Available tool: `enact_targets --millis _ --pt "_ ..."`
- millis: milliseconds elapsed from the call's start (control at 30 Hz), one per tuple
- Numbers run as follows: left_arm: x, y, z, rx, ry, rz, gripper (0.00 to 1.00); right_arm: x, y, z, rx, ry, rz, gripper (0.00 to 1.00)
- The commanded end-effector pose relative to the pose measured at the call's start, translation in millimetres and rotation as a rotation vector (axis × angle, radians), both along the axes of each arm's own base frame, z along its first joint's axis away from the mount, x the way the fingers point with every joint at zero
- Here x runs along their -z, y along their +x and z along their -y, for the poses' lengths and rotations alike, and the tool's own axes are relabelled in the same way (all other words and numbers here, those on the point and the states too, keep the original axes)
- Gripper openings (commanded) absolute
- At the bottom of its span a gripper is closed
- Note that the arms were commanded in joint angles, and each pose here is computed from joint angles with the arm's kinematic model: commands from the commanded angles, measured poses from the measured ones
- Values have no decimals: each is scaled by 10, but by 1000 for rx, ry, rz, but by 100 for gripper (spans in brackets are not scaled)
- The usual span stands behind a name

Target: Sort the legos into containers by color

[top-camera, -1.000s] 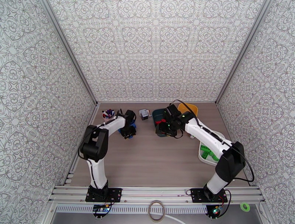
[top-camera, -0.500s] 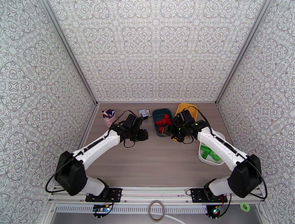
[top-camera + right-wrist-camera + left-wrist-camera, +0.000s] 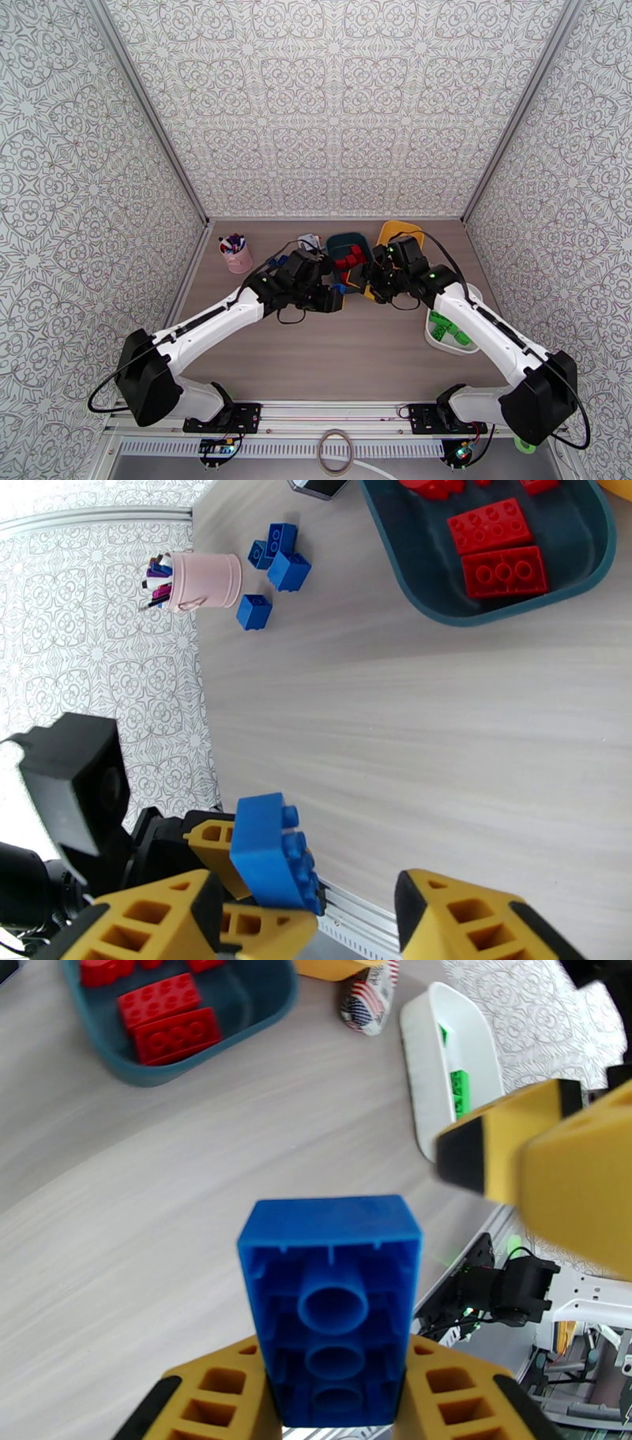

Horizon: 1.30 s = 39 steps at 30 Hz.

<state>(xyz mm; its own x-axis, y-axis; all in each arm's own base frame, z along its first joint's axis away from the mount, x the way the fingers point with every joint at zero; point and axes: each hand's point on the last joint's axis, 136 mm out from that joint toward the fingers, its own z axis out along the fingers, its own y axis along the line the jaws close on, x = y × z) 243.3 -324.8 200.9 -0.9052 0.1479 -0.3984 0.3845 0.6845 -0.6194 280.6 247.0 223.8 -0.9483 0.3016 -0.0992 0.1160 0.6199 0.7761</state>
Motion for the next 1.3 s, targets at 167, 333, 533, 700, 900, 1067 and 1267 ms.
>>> enact_targets --millis 167,333,533,700,900,1067,1267 --pt "-225 -92 218 58 -78 18 30 -32 -48 -59 -29 53 -3 57" --pt "-236 -87 265 70 -84 11 30 -6 -83 -64 -26 72 -20 53" --pt "-244 -79 307 80 -95 4 31 39 -151 -81 -30 81 -37 50" --pt "-231 -57 336 82 -93 -2 31 49 -181 -126 -45 91 -43 42" --pt "-246 -5 362 76 -101 -9 35 35 -158 -161 -49 105 -46 30" --pt "-276 58 314 50 -98 -2 63 57 -80 -140 -37 81 -46 19" --pt "-352 141 86 -9 -67 27 85 174 203 142 29 31 -52 16"
